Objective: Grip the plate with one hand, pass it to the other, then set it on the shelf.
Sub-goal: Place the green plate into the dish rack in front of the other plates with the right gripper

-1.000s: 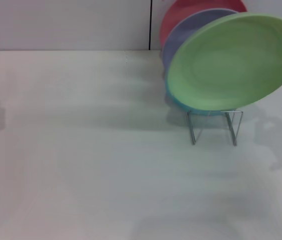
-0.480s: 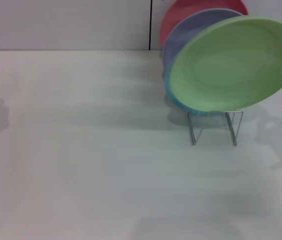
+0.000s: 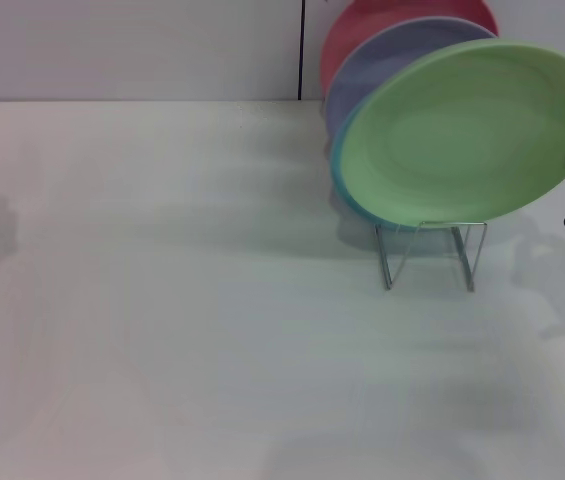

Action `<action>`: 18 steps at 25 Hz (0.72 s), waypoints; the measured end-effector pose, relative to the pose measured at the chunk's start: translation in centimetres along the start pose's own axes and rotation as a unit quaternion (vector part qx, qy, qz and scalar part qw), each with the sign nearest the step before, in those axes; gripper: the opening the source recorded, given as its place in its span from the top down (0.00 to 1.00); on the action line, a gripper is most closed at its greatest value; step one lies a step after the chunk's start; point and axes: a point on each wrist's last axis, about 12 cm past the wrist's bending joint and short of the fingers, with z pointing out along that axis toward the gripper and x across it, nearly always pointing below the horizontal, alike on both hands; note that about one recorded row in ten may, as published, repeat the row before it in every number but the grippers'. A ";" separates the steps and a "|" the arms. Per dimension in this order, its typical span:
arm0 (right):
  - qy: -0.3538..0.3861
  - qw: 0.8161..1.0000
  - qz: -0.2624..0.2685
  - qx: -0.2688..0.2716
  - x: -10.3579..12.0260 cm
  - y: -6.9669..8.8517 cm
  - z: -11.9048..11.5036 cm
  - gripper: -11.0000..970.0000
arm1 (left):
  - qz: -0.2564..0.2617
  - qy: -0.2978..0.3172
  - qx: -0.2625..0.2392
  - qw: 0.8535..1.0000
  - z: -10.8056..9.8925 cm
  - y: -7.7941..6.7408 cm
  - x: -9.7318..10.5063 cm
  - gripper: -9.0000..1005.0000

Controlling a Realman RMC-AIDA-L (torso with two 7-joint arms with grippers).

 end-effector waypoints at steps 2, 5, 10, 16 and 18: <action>0.001 1.000 0.001 0.001 0.1 0.0 0.0 0.97 | 0.000 0.000 0.000 1.000 0.0 0.0 0.0 0.35; 0.004 1.000 0.001 0.003 0.3 0.1 -0.1 0.97 | 0.001 -0.001 0.001 1.000 0.1 0.0 -0.1 0.35; 0.007 1.000 0.002 0.005 0.6 0.3 -0.3 0.97 | 0.001 -0.001 0.001 1.000 0.1 0.0 -0.1 0.34; 0.011 1.000 0.002 0.007 0.7 0.2 -0.5 0.95 | 0.001 -0.001 0.002 1.000 0.2 0.0 -0.1 0.34; 0.012 1.000 0.002 0.008 0.8 0.3 -0.5 0.95 | 0.001 -0.002 0.002 1.000 0.2 0.0 -0.1 0.33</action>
